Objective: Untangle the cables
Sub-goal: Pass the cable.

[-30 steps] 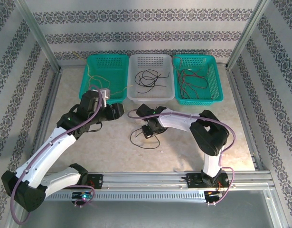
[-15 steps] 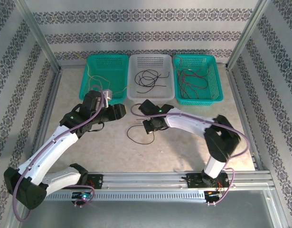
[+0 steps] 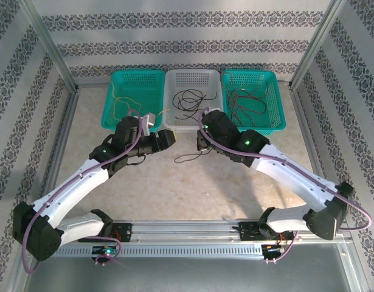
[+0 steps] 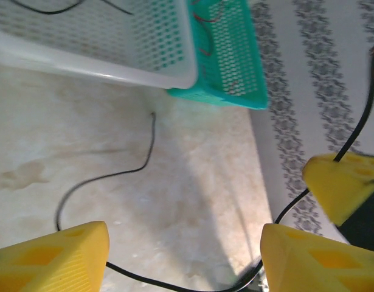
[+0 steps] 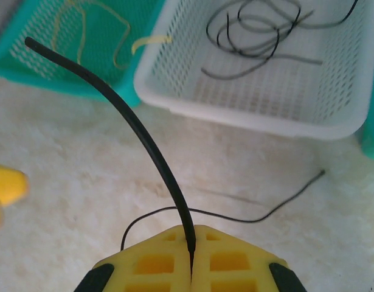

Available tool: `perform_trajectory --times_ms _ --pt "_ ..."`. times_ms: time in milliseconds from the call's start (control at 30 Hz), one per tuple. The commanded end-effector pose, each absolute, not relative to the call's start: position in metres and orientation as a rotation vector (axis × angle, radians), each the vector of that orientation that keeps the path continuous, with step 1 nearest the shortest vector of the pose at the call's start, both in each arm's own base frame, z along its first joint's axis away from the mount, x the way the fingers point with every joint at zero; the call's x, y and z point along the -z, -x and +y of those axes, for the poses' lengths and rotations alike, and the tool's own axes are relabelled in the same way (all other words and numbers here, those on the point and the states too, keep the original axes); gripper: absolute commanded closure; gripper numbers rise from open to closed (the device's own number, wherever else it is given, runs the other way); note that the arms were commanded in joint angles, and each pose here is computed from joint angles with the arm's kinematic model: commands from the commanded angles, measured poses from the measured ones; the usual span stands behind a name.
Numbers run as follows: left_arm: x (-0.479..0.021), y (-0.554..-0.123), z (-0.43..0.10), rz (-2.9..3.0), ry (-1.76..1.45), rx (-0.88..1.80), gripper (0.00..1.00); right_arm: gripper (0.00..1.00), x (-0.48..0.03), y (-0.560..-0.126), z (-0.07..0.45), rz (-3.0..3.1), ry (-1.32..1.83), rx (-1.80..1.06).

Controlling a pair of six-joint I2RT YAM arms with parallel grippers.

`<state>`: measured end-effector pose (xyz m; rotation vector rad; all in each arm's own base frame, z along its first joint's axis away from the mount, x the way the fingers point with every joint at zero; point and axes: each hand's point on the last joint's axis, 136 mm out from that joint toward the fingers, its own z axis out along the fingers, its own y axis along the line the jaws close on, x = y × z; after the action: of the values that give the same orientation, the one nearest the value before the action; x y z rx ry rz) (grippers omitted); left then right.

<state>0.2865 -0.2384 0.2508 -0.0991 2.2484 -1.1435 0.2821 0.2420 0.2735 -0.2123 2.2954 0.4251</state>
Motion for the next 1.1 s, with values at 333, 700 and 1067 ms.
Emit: perform_trajectory --times_ms 333,700,1067 --pt "-0.349 -0.269 -0.313 1.922 -0.423 1.2 0.3 1.0 -0.375 -0.285 0.23 2.094 0.09 -0.62" --pt "-0.344 -0.247 -0.333 1.949 -0.662 1.208 0.42 1.0 -0.396 -0.278 0.22 2.053 0.053 -0.69" --pt "-0.318 -0.232 -0.34 2.021 -0.72 1.181 0.81 1.0 -0.414 -0.278 0.214 2.023 -0.021 -0.814"
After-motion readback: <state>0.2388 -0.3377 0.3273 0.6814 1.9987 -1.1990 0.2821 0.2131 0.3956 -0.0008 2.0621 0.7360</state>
